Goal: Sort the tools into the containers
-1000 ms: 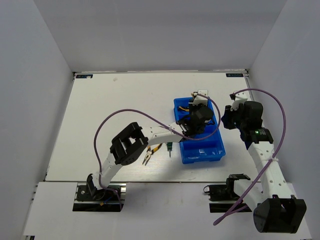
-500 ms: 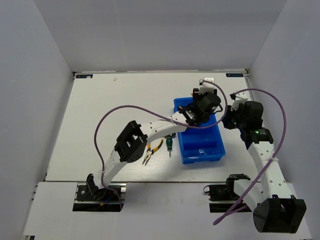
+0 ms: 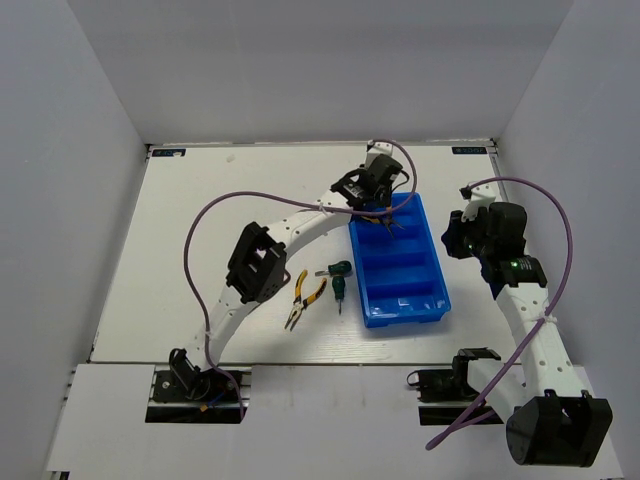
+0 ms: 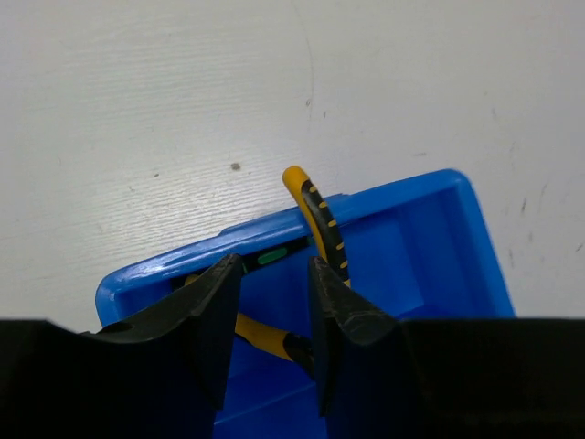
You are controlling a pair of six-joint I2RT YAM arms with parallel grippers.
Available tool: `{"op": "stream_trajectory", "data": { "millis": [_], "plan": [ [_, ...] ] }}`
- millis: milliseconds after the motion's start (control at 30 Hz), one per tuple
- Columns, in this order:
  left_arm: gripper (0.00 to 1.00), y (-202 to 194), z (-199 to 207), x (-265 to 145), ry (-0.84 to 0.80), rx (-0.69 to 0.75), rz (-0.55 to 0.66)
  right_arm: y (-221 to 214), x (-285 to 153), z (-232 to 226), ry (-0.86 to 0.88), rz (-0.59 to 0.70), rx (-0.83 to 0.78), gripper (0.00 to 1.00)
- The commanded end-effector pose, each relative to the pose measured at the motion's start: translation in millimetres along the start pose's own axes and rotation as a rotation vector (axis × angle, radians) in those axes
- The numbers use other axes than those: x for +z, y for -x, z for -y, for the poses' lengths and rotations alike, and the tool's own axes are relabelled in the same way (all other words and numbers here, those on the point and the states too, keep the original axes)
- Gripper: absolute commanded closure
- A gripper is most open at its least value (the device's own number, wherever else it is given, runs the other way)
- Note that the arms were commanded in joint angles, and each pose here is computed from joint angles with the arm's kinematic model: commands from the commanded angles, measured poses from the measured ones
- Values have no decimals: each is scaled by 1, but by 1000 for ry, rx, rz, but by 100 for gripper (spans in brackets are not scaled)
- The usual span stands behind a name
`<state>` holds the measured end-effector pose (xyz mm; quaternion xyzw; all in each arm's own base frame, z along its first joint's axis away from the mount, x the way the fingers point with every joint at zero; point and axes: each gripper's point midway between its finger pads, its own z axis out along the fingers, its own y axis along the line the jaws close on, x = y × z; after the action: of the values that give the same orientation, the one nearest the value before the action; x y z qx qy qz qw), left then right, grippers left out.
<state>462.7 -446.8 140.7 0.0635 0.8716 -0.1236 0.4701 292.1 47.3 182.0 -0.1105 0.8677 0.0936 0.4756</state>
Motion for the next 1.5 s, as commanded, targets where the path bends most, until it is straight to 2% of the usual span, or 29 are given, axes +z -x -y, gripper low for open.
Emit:
{"op": "stream_trajectory", "data": {
  "millis": [0, 167, 300, 467, 700, 967, 1067, 1133, 1300, 1467],
  "plan": [
    [54, -6, 20, -13, -110, 17, -69, 9, 1, 1, 2, 37, -2, 72],
    [51, -24, 25, -9, -154, 32, -111, 7, 3, 2, -4, 30, 1, 72],
    [50, -24, 32, -12, -192, 26, -114, 5, 4, 3, -6, 23, 0, 72],
    [46, -29, 31, -9, -187, 30, -123, 6, 4, 3, -5, 24, -2, 72],
    [46, -42, 29, 3, -171, 36, -134, 7, 3, 3, -8, 32, -2, 72],
    [56, -42, 33, 10, -179, 20, -119, 7, 2, 2, -5, 32, -2, 72],
    [67, -47, 33, 12, -183, 23, -131, 8, 2, 2, -6, 35, -5, 72],
    [78, -47, 33, 12, -184, 23, -131, 9, 1, 2, -9, 39, -4, 72],
    [100, -29, 35, -1, -200, 11, -100, 7, 2, 2, -6, 33, -2, 72],
    [100, 1, 46, -26, -223, 15, -27, 6, 3, 1, 1, 29, -2, 72]
  ]
}}
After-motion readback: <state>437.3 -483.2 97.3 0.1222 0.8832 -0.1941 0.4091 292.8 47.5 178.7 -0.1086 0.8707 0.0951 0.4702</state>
